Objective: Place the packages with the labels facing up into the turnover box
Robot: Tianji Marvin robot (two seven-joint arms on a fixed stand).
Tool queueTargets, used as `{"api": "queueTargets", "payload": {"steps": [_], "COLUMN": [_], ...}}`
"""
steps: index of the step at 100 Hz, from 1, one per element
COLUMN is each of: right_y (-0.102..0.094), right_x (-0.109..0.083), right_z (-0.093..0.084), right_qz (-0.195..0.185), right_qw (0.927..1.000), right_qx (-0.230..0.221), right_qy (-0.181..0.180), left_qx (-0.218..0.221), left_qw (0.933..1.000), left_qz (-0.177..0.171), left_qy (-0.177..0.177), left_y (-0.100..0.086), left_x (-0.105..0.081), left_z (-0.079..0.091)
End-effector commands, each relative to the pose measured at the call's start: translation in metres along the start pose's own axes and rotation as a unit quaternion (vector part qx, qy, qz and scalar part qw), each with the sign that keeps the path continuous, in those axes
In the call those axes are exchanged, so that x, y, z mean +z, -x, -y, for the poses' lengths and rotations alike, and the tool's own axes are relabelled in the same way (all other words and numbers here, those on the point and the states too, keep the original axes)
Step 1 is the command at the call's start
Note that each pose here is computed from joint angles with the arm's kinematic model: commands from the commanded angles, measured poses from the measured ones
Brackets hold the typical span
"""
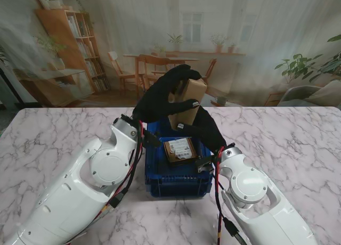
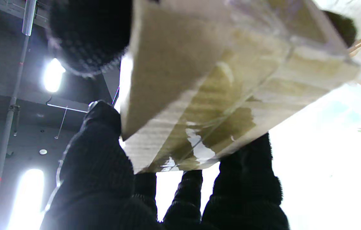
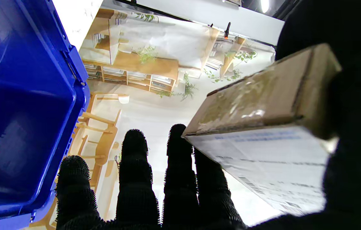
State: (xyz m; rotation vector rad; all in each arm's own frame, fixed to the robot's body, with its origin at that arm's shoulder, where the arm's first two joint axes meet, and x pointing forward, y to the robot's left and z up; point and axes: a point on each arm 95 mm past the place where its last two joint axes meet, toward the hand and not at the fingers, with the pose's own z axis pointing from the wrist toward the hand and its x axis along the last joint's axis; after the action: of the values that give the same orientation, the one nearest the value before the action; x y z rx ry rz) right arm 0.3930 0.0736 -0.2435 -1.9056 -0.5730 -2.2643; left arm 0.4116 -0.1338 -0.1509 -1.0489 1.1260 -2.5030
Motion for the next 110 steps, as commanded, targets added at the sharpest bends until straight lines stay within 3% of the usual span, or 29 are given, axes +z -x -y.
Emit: {"api": "queueTargets", "payload": {"steps": [1, 79, 110], "right_y": [-0.006, -0.013, -0.014], "right_x": [-0.001, -0.01, -0.012], "right_z": [-0.003, -0.012, -0.018], "right_qz": [-0.012, -0.018, -0.011], "right_qw": [0.9999, 0.9974, 0.9956], "right_qx": [-0.003, 0.011, 0.025], "right_qy": [0.011, 0.069, 0.09], "left_qx": [0.001, 0.009, 0.013], "left_qw": [0.9997, 0.9977, 0.9925], "left_qz": [0.016, 0.024, 0.019], "left_qy": [0.019, 0.063, 0.12], "left_y": [0.01, 0.019, 0.024], "left_x": [-0.005, -0.011, -0.011], "left_z": [-0.005, -0.002, 0.0]}}
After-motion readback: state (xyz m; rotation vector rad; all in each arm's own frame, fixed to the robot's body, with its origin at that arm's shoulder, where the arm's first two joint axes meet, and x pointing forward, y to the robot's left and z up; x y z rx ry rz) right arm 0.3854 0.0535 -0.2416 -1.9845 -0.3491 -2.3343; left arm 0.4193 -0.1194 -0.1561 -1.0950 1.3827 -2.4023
